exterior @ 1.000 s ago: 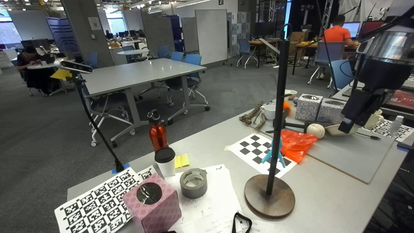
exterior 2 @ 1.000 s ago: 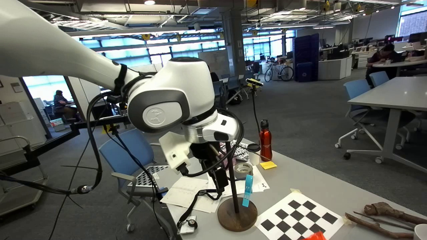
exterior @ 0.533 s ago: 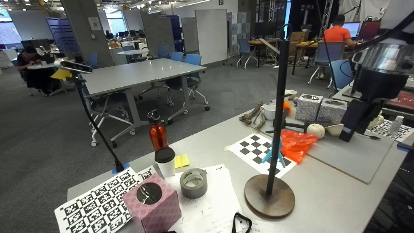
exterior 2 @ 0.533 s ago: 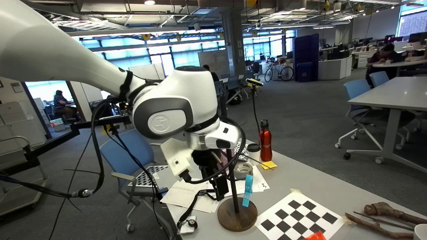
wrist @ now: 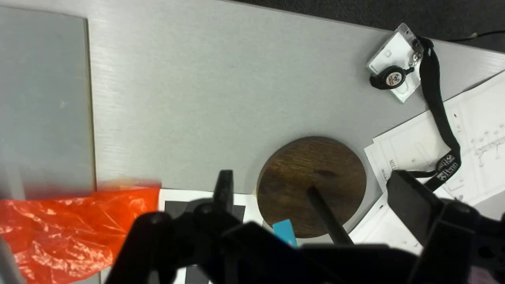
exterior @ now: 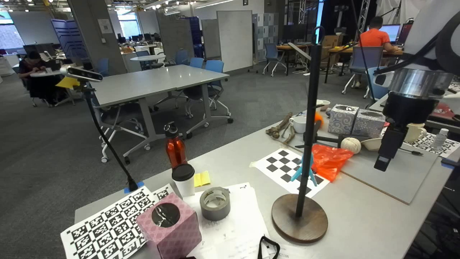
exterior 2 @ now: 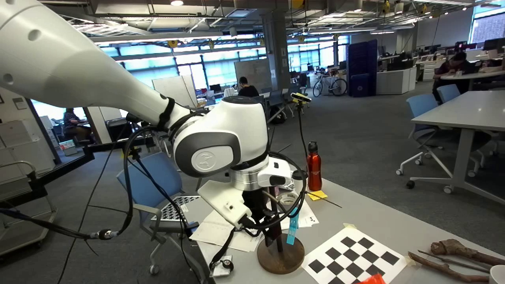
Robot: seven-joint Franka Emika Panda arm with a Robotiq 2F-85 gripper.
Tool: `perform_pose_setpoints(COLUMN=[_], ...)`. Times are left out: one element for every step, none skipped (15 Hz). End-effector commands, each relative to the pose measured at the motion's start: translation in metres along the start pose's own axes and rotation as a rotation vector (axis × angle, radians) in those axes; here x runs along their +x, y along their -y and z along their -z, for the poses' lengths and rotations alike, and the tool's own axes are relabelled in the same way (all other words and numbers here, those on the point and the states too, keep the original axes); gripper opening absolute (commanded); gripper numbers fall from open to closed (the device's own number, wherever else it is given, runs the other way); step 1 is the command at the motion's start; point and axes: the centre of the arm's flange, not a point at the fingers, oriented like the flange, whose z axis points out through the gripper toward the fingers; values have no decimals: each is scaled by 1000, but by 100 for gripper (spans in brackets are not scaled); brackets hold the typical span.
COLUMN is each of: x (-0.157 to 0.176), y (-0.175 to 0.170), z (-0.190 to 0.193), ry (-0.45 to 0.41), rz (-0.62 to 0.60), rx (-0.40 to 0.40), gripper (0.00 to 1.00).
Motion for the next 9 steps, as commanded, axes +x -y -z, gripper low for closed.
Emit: perform_pose_setpoints(x=[20,6,9,10,11,12,12,12,14], y=[-4,0,0,1,1,1,1,1,2], z=[3,2,3,4,5,5,5,5,3], ry=[-40,-9,-14,-17,-19,-20,-20,-20,-25], rz=[112,60,79,87,91,93,94,94,96], rx=[17,3,3,2,1,1,1,1,2], gripper=[100,100,100,100,100,100,100,100,100])
